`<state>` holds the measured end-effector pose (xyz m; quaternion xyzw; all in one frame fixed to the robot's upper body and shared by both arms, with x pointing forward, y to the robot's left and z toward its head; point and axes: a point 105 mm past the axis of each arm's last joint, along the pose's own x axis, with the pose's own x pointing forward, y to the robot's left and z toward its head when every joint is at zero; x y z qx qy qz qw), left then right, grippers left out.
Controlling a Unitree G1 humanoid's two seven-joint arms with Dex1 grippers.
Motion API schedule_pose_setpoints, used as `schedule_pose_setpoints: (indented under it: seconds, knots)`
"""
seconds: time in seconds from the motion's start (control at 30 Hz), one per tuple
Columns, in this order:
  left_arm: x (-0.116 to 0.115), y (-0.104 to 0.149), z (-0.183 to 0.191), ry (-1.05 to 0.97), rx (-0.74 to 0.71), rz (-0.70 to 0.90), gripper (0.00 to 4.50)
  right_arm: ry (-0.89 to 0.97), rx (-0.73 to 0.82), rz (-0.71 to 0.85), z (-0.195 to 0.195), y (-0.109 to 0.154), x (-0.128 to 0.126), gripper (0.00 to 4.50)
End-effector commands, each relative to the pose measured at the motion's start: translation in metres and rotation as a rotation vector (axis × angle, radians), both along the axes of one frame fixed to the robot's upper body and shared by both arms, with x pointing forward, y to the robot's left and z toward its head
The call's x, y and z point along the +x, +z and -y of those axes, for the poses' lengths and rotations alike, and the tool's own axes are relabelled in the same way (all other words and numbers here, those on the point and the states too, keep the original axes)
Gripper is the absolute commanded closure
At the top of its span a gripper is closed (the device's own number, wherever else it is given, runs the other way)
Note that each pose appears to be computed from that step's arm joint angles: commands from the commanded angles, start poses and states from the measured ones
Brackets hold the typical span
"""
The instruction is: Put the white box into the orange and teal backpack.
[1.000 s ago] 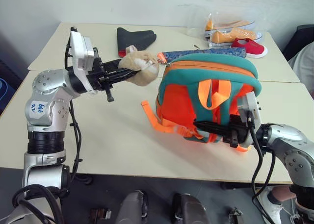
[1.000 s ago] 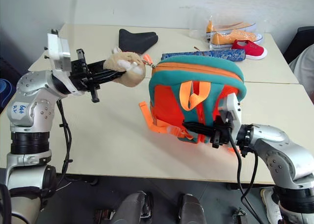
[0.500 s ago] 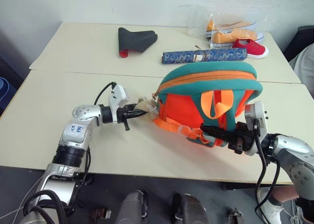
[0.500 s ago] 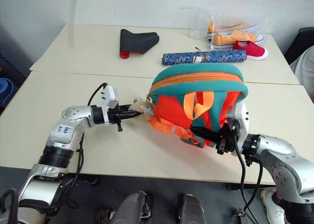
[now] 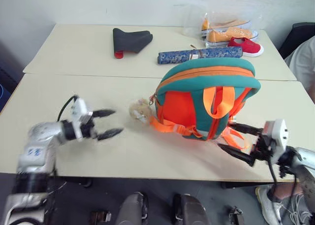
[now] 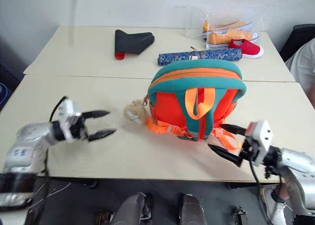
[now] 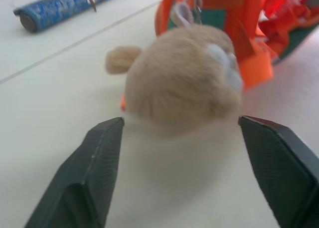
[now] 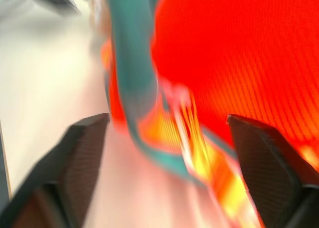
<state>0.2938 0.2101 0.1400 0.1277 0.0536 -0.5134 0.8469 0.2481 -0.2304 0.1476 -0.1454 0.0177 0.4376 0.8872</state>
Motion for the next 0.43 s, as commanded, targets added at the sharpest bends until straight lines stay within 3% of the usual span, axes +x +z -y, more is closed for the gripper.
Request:
schedule_pose_setpoints:
  seconds: [0.03, 0.13, 0.43]
  knots:
    - [-0.019, 0.011, -0.015, 0.025, 0.026, 0.073, 0.03, 0.000, -0.175, 0.130, 0.036, 0.008, -0.005, 0.04]
    - [-0.028, -0.005, -0.036, 0.159, 0.103, 0.029, 0.03, 0.028, -0.300, 0.114, 0.062, -0.003, -0.011, 0.04]
    - [-0.038, -0.017, -0.042, 0.227, 0.171, 0.102, 0.03, -0.061, -0.297, 0.146, 0.083, -0.005, 0.010, 0.04]
